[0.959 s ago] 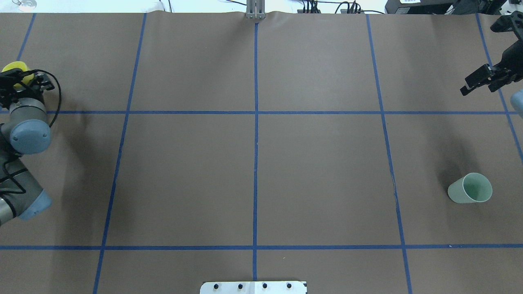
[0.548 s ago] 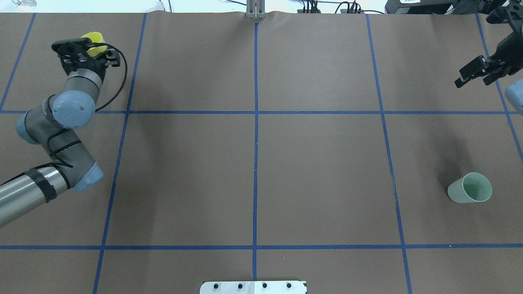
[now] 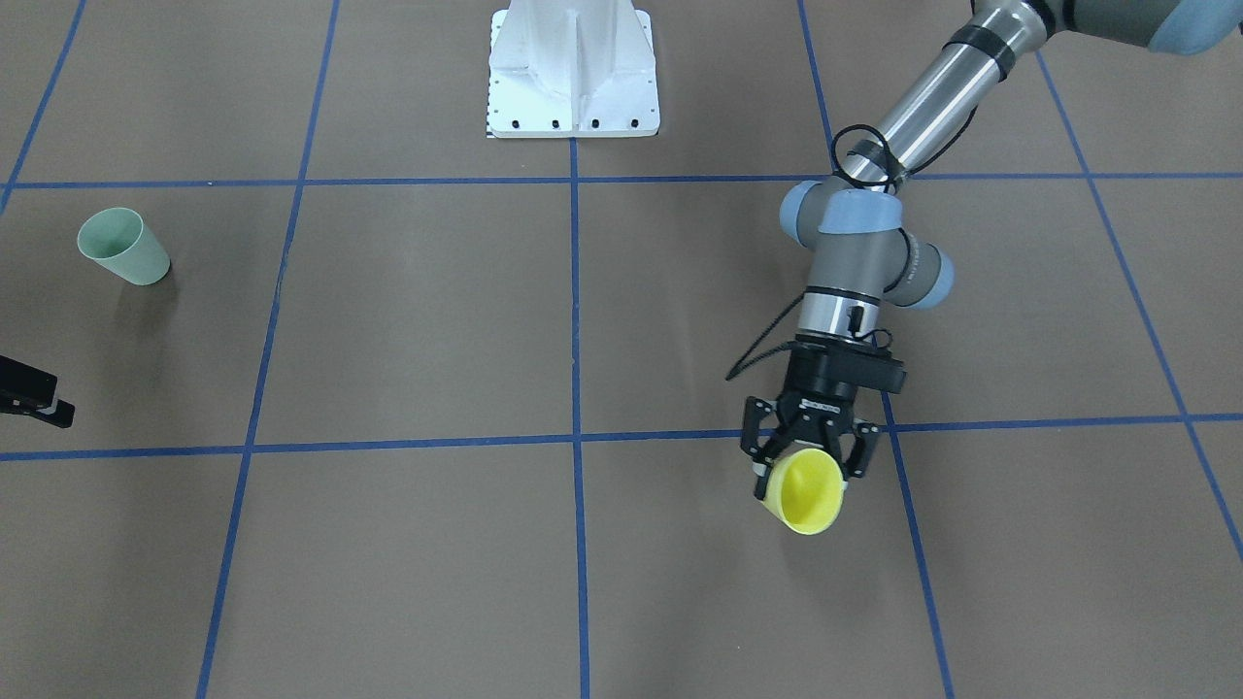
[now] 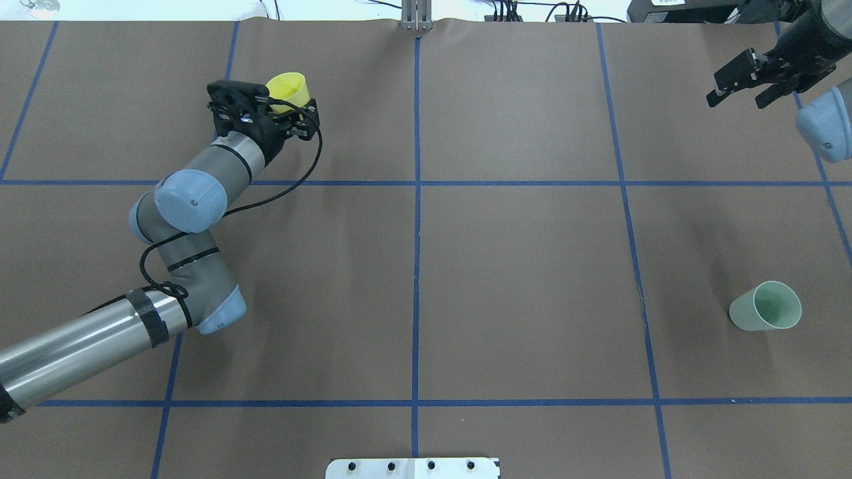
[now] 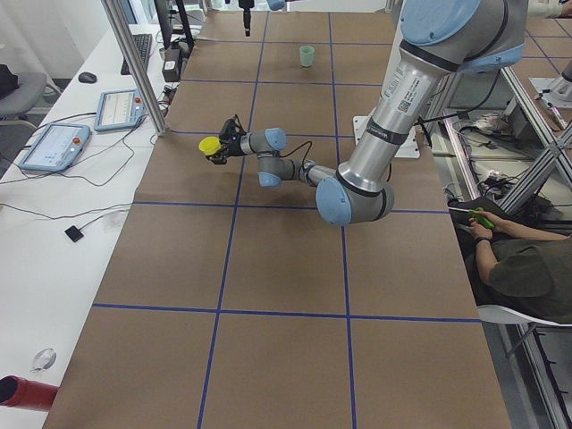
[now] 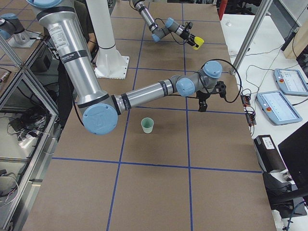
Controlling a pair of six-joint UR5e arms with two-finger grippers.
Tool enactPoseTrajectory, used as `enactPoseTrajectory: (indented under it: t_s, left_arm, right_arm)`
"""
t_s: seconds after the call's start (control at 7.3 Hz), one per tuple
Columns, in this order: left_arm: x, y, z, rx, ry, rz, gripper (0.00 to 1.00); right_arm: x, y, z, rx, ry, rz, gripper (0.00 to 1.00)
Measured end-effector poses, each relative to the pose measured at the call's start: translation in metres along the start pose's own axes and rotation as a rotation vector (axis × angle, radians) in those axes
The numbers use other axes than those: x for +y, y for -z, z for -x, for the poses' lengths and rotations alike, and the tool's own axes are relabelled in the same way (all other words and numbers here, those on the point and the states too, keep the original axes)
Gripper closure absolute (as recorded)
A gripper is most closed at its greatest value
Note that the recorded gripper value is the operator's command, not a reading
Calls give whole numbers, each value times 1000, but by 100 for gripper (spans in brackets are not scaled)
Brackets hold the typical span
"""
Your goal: Transfer and stack yellow cup on green cup
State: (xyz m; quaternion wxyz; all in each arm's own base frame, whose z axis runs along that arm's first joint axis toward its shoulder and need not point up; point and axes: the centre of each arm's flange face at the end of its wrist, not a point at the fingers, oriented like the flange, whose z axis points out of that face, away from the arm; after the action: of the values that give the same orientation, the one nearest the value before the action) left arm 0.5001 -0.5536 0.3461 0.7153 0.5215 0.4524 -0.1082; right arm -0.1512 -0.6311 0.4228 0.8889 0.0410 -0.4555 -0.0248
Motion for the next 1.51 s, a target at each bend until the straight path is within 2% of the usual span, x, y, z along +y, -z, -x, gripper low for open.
enactPoseTrajectory:
  t_s: [0.14, 0.27, 0.55, 0.82, 0.96, 1.1, 1.51]
  left_arm:
    - [9, 11, -35, 113, -18, -12, 66]
    - [16, 19, -65, 189, -24, -14, 66]
    - [38, 37, -111, 285, -82, -12, 64]
    - [64, 59, -142, 353, -131, -12, 62]
    - [79, 70, -159, 383, -132, 2, 53]
    - [90, 79, -176, 408, -128, 15, 55]
    - [90, 87, -211, 449, -110, 14, 57]
  right_arm:
    - [0, 4, 31, -18, -22, -9, 0]
    - [3, 4, 66, -40, -44, -11, 0]
    - [16, -3, 144, -87, -96, 7, 0]
    - [33, -20, 222, -139, -153, 44, 0]
    - [45, -29, 249, -170, -162, 52, 0]
    - [56, -34, 268, -194, -165, 55, 0]
    - [92, -57, 313, -203, -140, 59, 0]
